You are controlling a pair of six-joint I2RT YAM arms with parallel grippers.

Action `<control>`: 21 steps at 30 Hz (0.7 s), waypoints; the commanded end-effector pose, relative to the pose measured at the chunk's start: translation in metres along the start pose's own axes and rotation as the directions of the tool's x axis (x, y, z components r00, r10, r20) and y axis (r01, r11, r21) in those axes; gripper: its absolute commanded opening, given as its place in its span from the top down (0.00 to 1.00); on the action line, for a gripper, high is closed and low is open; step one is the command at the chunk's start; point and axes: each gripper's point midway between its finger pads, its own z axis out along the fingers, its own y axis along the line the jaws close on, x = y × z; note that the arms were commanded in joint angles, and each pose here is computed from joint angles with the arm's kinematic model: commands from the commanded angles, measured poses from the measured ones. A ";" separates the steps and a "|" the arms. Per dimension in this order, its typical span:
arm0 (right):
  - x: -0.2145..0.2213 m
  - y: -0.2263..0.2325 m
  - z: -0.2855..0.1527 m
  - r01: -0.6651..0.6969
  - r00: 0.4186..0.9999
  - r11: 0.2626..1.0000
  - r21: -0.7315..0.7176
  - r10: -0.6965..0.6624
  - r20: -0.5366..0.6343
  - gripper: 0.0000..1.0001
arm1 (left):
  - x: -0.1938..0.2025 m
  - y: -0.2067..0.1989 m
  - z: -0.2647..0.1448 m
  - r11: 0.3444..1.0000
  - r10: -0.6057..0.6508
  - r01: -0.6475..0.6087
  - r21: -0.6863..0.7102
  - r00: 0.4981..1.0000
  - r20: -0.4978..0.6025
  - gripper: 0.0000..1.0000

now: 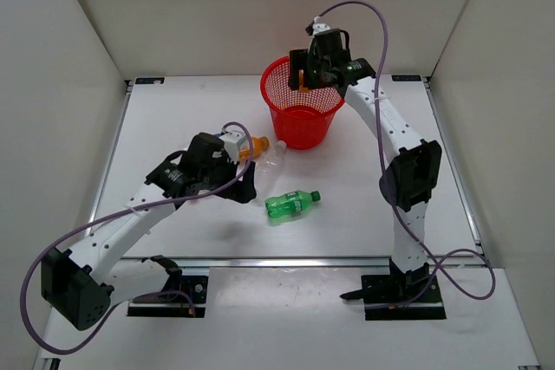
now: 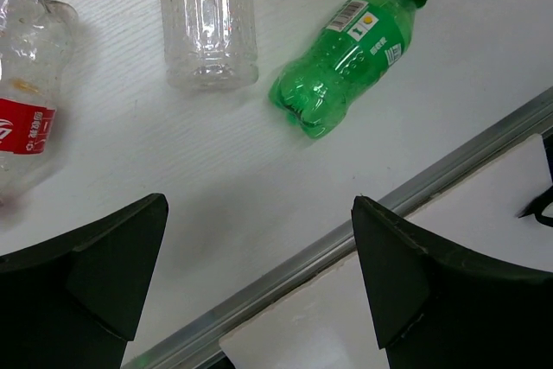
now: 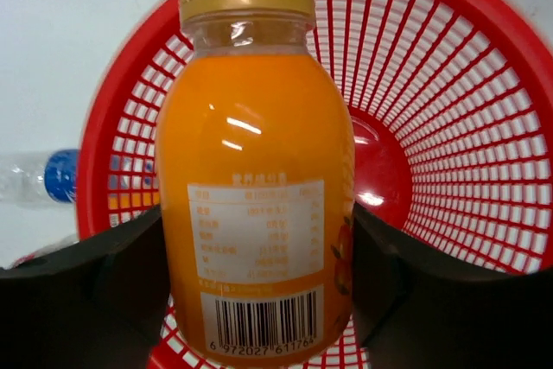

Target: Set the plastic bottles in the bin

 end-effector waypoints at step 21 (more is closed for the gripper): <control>0.085 -0.122 -0.208 -0.256 0.967 0.947 0.196 0.254 0.036 0.01 | -0.017 -0.086 0.119 0.874 0.450 -0.400 0.276 0.881 -0.148 0.01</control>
